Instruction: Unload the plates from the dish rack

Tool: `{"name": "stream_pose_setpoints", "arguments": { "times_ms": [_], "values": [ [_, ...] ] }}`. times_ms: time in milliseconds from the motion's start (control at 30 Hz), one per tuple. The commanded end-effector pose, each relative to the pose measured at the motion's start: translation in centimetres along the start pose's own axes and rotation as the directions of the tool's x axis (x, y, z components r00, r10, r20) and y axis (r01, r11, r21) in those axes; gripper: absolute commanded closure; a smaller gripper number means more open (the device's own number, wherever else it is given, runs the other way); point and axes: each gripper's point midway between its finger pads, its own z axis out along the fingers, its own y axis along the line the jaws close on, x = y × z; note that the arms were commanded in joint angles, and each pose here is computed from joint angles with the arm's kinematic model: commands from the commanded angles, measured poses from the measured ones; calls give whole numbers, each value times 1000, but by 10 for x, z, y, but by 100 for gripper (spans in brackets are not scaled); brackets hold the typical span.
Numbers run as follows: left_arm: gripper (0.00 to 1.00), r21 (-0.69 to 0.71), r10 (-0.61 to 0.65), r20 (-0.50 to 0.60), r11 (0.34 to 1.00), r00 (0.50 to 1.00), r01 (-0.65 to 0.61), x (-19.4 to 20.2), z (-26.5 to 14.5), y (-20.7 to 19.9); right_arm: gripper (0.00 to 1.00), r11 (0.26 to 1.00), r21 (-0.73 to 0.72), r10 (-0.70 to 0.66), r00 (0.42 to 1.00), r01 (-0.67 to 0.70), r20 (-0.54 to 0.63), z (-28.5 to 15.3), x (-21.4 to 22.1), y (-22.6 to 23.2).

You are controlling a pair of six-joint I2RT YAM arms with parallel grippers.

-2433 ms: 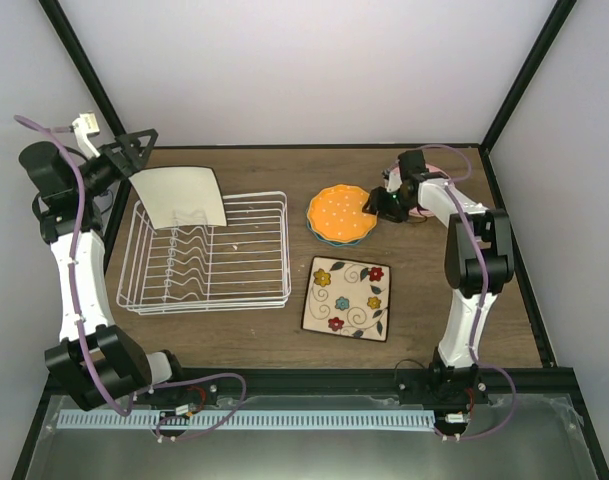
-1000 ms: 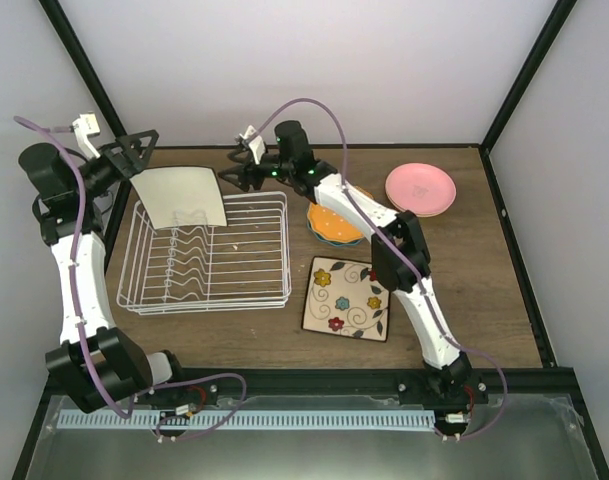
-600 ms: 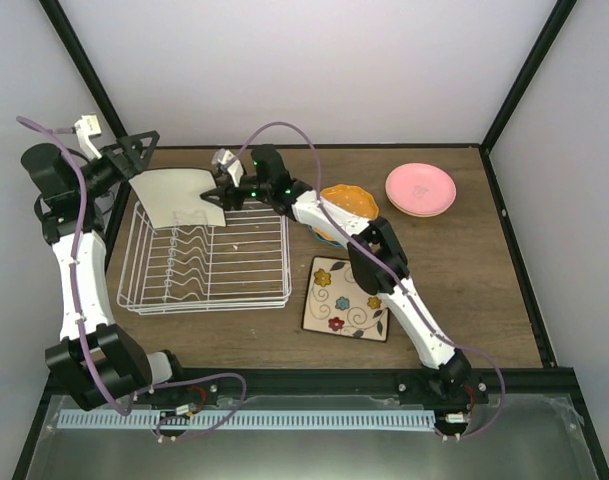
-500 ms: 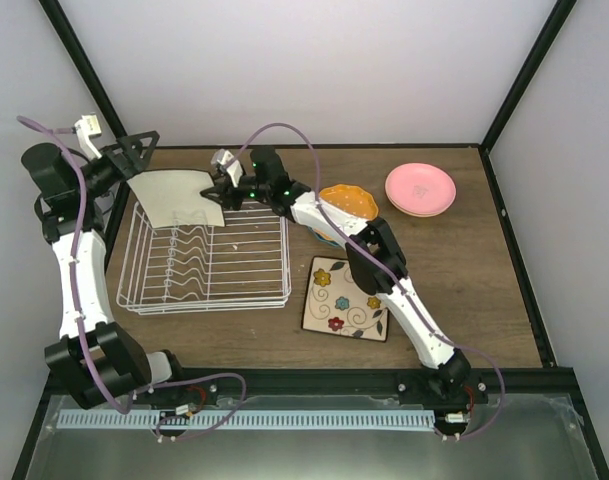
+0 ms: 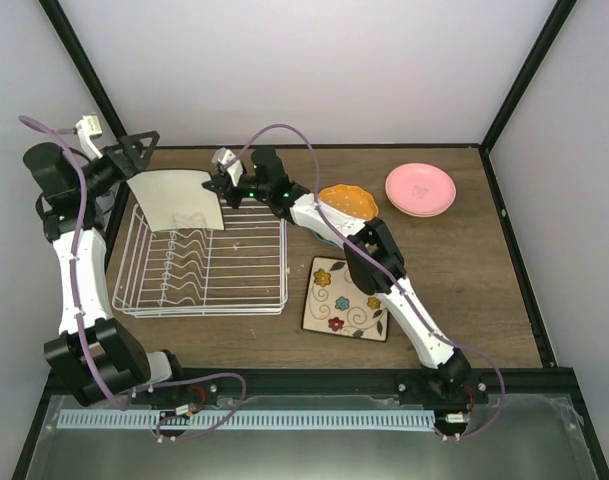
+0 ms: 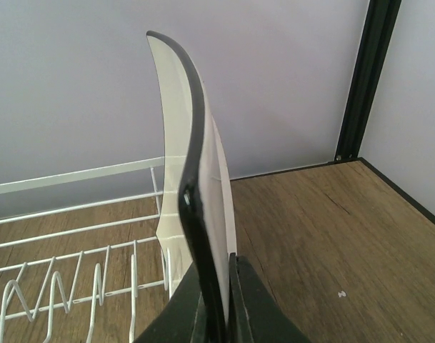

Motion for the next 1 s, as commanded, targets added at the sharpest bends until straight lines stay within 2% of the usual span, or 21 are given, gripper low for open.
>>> {"name": "stream_pose_setpoints", "arguments": {
  "times_ms": [0,233,300,433,967],
  "values": [
    [0,10,18,9,1000,1000,-18,-2,2,0,99,998,0,-64,990,65,125,-1,-57,12],
    [0,14,20,10,1000,1000,-20,-2,1,-3,99,987,54,-160,964,152,211,-17,-107,12],
    [0,15,19,10,1000,1000,-19,-3,1,-4,99,980,76,-199,946,185,256,-31,-140,15],
    [0,21,16,10,1000,1000,-16,-3,1,-6,99,972,106,-230,925,208,302,-50,-170,10],
    [0,49,31,15,998,999,-32,-7,-3,-19,99,972,127,-233,898,199,373,-104,-224,10]
  ]
}}
